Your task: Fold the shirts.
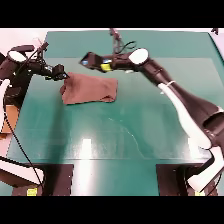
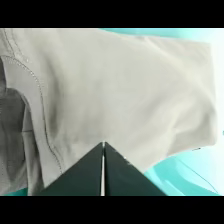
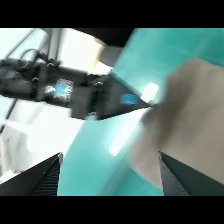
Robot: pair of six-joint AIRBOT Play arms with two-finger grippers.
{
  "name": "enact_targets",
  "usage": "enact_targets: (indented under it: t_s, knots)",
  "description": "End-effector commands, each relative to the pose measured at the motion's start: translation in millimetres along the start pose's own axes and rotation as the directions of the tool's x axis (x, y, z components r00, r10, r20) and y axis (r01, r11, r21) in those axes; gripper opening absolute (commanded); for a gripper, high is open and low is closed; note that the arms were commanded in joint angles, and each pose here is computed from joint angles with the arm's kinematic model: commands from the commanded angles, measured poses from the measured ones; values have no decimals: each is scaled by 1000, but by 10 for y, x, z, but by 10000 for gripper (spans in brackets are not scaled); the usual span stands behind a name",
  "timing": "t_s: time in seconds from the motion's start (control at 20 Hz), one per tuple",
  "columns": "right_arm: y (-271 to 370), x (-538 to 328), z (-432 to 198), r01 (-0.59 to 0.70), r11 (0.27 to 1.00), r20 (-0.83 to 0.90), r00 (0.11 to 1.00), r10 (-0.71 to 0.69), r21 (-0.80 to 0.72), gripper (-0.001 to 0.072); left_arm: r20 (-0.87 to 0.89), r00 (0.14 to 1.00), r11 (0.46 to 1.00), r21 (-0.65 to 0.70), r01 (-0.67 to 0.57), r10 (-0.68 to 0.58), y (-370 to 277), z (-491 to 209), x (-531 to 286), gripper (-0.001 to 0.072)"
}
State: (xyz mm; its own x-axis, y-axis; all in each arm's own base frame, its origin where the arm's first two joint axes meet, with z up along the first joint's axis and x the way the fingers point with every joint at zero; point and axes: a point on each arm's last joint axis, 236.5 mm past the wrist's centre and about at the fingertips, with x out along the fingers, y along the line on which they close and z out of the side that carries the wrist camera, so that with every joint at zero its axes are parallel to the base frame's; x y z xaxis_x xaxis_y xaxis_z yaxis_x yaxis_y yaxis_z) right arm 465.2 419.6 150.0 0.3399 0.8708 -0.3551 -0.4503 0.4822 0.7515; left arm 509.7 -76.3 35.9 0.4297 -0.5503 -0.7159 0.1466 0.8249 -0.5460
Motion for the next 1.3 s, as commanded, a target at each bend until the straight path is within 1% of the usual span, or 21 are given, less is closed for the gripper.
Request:
enact_targets:
  t_s: [0.0,0.05,0.2,0.35,0.5,0.6,0.7,0.9,1.05,1.1,1.15,1.2,1.25]
  knots:
    - [-994,-736,-89,178,978,-78,982,-170,111,669,-3,1000,1000,0,1,-1,-4,-6,-7,20]
    - [-1314,-909,-156,226,961,-91,973,-214,161,670,-10,1000,1000,0,4,-4,-10,-22,-7,20]
    - [-2025,-1177,-490,311,909,-152,948,-278,278,669,-22,1000,1000,1,9,-9,-22,-50,-8,20]
    - [-2372,-1088,-780,346,883,-210,934,-290,317,670,-25,1000,1000,-1,11,-11,-28,-56,-9,20]
    - [-2376,-685,-825,253,894,-199,961,-189,371,670,-37,999,1000,7,21,-21,-65,-85,-27,20]
    - [-2329,-356,-829,194,899,-186,974,-130,392,669,-7,1000,999,32,17,-16,-119,-18,-112,20]
    - [-2264,-56,-884,163,907,-202,975,-89,389,669,43,999,998,56,-3,0,-173,89,-269,20]
    - [-1929,450,-878,73,918,-195,981,5,390,667,107,994,998,66,-19,12,-209,209,-573,20]
    - [-1690,736,-887,36,919,-205,978,49,392,664,93,996,998,61,-17,11,-186,165,-661,20]
    - [-1603,804,-858,14,920,-197,978,69,391,638,95,995,998,63,-14,8,-204,167,-677,20]
    - [-1533,844,-798,-1,922,-182,980,78,387,599,104,995,998,66,-15,9,-223,183,-703,20]
    - [-1442,858,-725,-17,929,-167,982,84,369,231,118,993,997,73,-18,10,-254,206,-749,20]
    - [-1356,845,-629,-34,936,-151,984,93,351,13,132,991,996,82,-21,10,-292,228,-803,20]
